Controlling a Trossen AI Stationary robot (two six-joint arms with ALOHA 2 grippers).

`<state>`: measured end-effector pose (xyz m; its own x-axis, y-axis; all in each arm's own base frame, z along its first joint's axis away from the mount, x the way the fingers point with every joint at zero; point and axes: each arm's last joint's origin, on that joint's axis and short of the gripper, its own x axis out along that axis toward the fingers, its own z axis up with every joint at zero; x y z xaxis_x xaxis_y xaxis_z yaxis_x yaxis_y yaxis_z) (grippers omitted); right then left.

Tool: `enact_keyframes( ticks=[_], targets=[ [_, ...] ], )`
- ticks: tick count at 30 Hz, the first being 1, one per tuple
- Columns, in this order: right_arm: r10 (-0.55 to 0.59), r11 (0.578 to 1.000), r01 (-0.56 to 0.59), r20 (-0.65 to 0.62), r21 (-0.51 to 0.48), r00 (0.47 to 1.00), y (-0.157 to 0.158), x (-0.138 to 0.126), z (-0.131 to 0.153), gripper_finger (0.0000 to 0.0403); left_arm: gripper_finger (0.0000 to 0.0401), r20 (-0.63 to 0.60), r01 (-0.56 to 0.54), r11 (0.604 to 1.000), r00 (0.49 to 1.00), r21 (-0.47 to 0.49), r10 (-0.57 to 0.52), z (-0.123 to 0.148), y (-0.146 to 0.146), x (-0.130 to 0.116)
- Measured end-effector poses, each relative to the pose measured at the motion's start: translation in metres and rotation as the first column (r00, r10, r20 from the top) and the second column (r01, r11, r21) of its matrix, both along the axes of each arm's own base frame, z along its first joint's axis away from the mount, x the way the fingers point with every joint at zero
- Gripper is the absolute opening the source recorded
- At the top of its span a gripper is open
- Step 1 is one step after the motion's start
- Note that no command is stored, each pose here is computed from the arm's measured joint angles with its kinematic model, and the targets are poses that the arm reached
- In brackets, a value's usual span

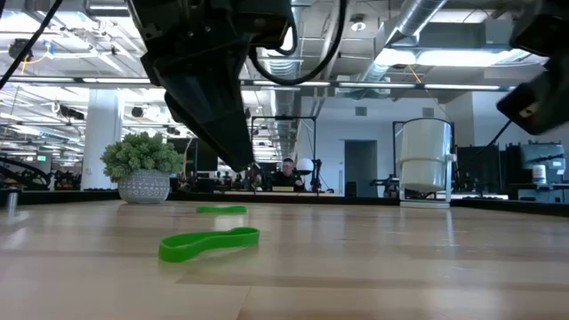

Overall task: Pick and place items into bin
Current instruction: Put the bottom green rubberband into the black basket

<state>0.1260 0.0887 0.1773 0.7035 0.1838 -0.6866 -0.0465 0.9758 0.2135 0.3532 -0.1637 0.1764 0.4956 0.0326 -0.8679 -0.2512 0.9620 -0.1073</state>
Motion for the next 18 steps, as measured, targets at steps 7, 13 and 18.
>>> enact_keyframes(
  ticks=[7, 13, 18],
  targets=[
    [-0.213, 0.964, 0.237, 0.189, -0.117, 0.959, -0.006, 0.006, 0.006, 0.0017, 0.0117, -0.033, 0.037, 0.999, 0.999, -0.004, -0.037, -0.03, -0.01, 0.007],
    [-0.266, 0.952, 0.293, 0.239, -0.085, 0.934, -0.001, 0.015, 0.006, 0.0017, 0.0117, -0.072, 0.015, 1.0, 0.997, 0.01, -0.014, -0.048, -0.012, 0.01],
    [-0.271, 0.94, 0.309, 0.232, -0.146, 0.934, 0.0, 0.026, -0.004, 0.0016, 0.011, -0.049, 0.013, 0.998, 0.999, 0.059, -0.01, -0.047, -0.011, 0.011]
  ],
)
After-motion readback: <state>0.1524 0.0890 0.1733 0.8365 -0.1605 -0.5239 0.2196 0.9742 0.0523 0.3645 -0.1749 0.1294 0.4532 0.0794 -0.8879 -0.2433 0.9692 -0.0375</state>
